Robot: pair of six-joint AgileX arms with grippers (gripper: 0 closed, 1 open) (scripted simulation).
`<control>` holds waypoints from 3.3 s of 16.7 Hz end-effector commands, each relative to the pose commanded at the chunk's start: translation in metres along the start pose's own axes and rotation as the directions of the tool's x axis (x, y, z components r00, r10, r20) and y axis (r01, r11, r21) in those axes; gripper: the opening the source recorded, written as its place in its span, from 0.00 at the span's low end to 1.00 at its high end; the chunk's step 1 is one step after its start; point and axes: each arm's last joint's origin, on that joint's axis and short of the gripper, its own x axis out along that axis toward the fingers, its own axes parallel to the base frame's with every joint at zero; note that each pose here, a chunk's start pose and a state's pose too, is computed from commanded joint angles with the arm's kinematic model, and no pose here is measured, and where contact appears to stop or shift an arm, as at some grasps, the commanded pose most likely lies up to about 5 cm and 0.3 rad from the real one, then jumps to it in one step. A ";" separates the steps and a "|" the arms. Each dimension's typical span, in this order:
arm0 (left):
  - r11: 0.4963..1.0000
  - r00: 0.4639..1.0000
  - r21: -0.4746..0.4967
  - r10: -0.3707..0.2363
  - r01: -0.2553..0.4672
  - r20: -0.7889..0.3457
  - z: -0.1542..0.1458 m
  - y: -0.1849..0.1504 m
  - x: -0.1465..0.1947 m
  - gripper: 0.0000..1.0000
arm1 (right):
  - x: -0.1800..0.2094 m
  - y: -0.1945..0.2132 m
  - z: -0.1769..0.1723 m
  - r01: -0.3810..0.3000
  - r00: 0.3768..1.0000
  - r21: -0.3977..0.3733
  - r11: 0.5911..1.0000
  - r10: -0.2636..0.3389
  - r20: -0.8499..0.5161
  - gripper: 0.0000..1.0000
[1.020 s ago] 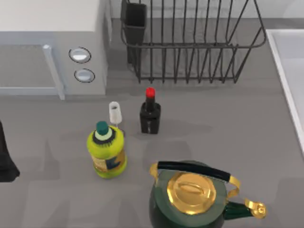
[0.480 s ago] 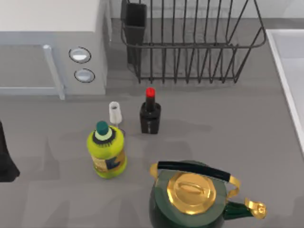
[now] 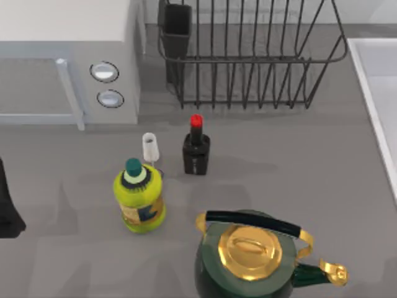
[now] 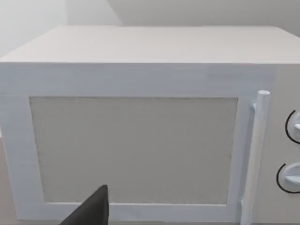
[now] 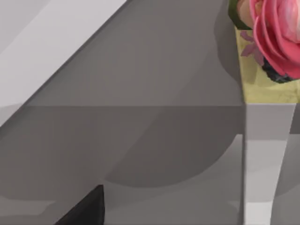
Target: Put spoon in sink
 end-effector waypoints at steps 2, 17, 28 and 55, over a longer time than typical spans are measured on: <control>1.000 1.000 0.000 0.000 0.000 0.000 0.000 0.000 0.000 1.00 | 0.000 0.000 0.000 0.000 1.000 0.000 1.000 0.000 0.000 0.55; 1.000 1.000 0.000 0.000 0.000 0.000 0.000 0.000 0.000 1.00 | 0.000 0.000 0.000 0.000 1.000 0.000 1.000 0.000 0.000 0.00; 1.000 1.000 0.000 0.000 0.000 0.000 0.000 0.000 0.000 1.00 | -0.103 0.002 0.005 0.008 1.000 0.001 1.000 -0.008 0.012 0.00; 1.000 1.000 0.000 0.000 0.000 0.000 0.000 0.000 0.000 1.00 | -0.127 0.180 0.194 0.017 1.000 0.014 1.000 -0.017 -0.009 0.00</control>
